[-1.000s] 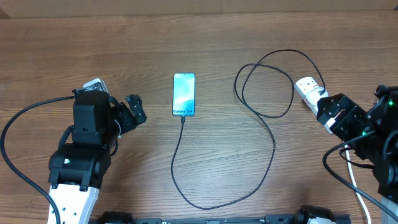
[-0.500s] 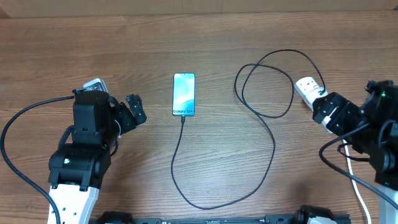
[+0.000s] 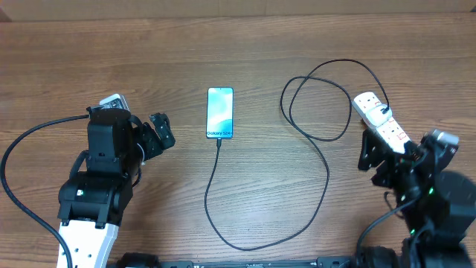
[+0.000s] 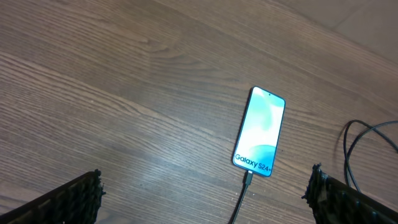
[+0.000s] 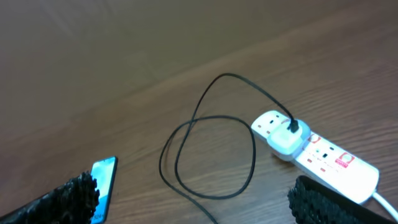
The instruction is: Plug charger to phone and switch on socket
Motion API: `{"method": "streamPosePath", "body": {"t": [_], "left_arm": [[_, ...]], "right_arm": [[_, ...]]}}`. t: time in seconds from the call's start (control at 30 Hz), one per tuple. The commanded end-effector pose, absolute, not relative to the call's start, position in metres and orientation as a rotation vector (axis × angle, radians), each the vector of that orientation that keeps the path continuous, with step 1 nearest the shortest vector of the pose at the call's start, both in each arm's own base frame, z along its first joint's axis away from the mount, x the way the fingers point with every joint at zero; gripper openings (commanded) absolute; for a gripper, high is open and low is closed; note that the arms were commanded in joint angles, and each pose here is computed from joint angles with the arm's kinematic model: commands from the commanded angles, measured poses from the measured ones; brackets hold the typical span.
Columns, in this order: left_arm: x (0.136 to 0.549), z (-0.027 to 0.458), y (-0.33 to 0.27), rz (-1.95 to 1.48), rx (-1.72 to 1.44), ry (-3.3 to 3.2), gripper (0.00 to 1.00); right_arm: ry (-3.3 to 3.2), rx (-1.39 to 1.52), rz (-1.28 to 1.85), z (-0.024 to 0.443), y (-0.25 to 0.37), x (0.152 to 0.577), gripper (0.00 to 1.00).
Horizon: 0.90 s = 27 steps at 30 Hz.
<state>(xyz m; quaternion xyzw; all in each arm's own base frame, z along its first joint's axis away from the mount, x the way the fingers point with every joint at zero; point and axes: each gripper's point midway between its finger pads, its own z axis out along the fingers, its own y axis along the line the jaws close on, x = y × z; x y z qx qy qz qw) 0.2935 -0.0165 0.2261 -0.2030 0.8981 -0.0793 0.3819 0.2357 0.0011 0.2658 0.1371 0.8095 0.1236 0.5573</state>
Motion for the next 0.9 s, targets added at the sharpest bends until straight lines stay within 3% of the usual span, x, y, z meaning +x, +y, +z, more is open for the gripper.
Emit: {"method": "streamPosePath", "body": {"t": [0.0,0.3,0.87], "left_arm": [[0.294,0.225,-0.014,-0.175,-0.501,2.295,0.99],[0.294,0.225,-0.014,-0.175,-0.501,2.295,1.00],[0.294,0.225,-0.014,-0.175,-0.501,2.295,1.00]], "right_arm": [[1.850,0.250,0.310,0.253,0.012,0.231,1.00],[1.650,0.102,0.337,0.229,0.029,0.225,1.00],[1.488,0.119,0.304,0.211,0.022,0.241,1.00]]}}
